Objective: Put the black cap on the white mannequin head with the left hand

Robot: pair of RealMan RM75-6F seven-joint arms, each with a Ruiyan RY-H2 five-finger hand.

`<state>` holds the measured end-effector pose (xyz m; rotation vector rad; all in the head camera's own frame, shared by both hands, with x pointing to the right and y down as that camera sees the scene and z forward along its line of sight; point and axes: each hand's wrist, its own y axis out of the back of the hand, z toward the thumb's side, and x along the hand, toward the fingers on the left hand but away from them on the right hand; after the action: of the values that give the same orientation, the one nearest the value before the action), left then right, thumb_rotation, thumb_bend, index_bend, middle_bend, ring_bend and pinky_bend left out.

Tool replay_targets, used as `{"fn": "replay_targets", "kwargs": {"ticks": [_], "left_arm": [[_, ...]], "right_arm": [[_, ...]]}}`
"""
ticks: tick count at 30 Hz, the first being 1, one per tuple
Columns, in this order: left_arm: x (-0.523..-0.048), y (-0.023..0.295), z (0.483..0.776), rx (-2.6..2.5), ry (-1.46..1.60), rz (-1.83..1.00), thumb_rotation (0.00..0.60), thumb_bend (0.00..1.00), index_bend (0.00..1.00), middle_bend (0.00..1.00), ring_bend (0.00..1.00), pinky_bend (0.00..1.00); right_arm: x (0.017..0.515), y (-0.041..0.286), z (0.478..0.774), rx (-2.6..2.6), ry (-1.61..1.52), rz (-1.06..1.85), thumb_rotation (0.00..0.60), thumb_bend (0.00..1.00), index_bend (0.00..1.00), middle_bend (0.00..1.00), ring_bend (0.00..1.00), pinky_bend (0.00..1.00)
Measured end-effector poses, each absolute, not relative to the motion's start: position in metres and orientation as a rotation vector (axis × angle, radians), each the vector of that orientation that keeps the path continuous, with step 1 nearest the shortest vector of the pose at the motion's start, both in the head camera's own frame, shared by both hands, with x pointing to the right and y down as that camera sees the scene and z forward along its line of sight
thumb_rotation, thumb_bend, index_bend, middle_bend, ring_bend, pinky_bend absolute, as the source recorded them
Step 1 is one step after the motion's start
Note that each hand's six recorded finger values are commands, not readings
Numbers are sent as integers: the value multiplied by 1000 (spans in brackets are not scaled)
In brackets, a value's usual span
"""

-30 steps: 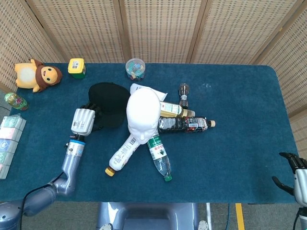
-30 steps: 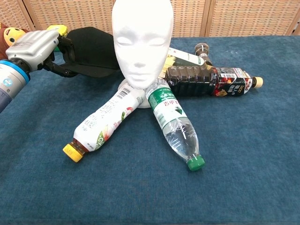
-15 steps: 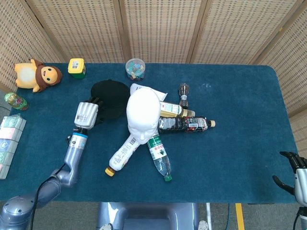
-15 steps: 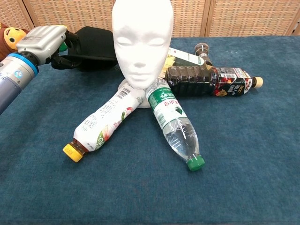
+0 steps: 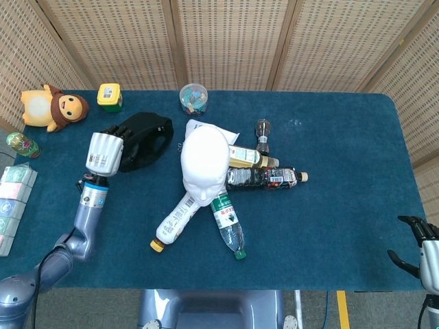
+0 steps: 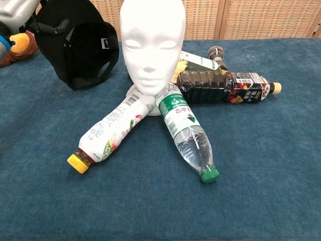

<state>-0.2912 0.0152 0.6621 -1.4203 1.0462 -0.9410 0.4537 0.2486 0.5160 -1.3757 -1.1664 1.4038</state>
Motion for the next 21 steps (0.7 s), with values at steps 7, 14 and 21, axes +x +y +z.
{"fn": "replay_targets", "kwargs": {"ticks": [7, 14, 21], "left_arm": [[-291, -6, 619, -1348, 1064, -829, 600, 497, 830, 553, 499, 744], [-268, -24, 575, -1316, 1059, -707, 600, 482, 830, 554, 499, 744], [-228, -32, 543, -1272, 948, -560, 600, 472, 830, 555, 499, 744]], "right_arm": [[453, 248, 516, -1382, -1173, 1392, 600, 113, 272, 354, 409, 410], [451, 247, 517, -1392, -1177, 1374, 600, 113, 272, 354, 409, 409], [451, 248, 516, -1393, -1185, 1369, 600, 112, 272, 354, 409, 409]]}}
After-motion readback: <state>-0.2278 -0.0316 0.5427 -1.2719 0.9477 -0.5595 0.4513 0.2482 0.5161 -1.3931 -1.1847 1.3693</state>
